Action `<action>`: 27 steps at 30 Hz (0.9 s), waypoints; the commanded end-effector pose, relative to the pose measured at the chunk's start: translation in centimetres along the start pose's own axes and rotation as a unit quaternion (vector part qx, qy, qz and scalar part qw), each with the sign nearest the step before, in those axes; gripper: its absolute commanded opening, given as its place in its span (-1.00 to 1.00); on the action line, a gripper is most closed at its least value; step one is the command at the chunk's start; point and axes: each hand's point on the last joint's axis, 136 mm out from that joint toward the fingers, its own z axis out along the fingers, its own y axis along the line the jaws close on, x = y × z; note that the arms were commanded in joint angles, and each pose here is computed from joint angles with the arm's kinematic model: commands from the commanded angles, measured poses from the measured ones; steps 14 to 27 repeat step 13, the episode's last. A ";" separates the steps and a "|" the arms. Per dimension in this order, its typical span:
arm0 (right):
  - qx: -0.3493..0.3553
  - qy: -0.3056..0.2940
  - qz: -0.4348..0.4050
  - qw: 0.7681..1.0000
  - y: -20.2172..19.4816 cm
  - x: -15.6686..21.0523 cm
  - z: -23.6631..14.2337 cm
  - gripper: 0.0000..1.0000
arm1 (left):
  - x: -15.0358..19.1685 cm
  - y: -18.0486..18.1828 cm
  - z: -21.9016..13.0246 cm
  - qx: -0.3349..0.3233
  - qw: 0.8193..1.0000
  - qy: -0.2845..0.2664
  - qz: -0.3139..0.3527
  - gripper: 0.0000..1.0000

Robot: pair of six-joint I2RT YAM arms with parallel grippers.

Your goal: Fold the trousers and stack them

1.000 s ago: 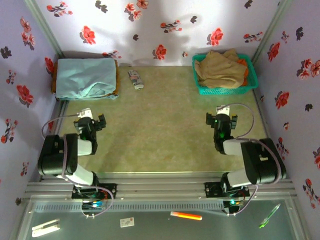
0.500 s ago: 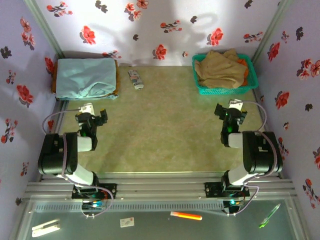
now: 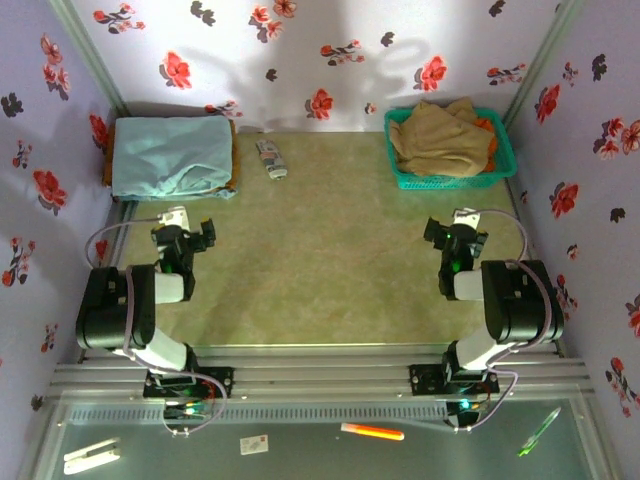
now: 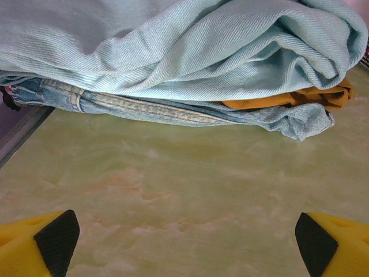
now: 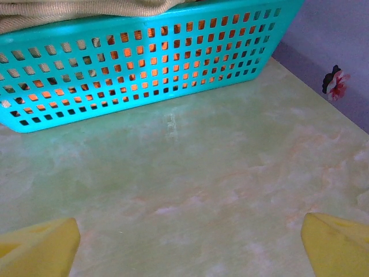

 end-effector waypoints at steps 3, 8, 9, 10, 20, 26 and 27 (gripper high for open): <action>-0.003 -0.013 0.007 1.000 0.3 -1.0 0.1 0.99 | -0.6 -0.4 0.2 0.005 1.000 -0.008 0.010 0.99; -0.003 -0.013 0.007 1.000 0.3 -1.0 0.1 0.99 | -0.6 -0.5 0.3 0.009 1.000 -0.002 0.013 0.99; -0.004 -0.013 0.007 1.000 0.3 -1.0 0.1 0.99 | -0.5 -0.6 0.3 0.010 1.000 -0.001 0.014 0.99; -0.003 -0.013 0.007 1.000 0.3 -1.0 0.1 0.99 | -0.5 -0.6 0.3 0.010 1.000 -0.001 0.014 0.99; -0.003 -0.012 0.007 1.000 0.3 -1.0 0.1 0.99 | -0.6 -0.6 0.3 0.011 1.000 -0.004 0.016 0.99; -0.003 -0.012 0.007 1.000 0.3 -1.0 0.1 0.99 | -0.6 -0.6 0.3 0.011 1.000 -0.004 0.016 0.99; -0.003 -0.012 0.007 1.000 0.3 -1.0 0.1 0.99 | -0.6 -0.6 0.3 0.011 1.000 -0.004 0.016 0.99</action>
